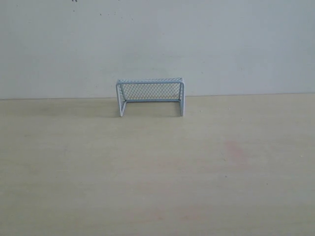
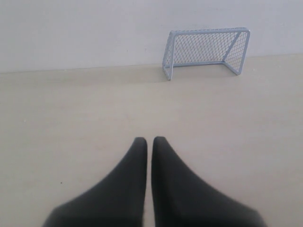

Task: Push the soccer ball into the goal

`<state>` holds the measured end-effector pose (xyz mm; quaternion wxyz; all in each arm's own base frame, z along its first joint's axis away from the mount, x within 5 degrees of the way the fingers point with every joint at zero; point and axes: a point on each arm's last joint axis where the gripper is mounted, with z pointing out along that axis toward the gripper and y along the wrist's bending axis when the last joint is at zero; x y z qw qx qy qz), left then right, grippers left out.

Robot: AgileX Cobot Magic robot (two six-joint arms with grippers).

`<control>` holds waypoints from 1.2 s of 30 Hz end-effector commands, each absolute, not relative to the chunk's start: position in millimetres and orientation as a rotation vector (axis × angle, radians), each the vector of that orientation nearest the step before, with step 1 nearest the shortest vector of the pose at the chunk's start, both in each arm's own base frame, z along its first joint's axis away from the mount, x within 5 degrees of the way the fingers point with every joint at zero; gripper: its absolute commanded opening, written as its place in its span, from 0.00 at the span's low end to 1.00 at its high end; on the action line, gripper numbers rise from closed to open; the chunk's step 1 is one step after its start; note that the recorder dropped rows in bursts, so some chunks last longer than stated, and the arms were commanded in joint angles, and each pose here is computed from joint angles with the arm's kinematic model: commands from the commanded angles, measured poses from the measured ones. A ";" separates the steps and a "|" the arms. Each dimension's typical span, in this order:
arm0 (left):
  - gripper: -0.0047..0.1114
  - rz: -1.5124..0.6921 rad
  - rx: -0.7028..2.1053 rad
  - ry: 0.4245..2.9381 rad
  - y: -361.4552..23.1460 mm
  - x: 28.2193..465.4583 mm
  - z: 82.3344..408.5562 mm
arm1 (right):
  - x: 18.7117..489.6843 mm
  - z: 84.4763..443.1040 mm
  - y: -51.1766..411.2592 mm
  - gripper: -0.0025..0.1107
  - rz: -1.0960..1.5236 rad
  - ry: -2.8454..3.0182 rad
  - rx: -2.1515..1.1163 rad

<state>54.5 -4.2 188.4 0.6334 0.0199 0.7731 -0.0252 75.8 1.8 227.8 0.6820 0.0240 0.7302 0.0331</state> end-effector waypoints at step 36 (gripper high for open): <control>0.08 -0.058 0.040 1.768 -4.1 54.5 187.4 | 58.6 197.8 4.8 0.02 0.063 1.664 -0.059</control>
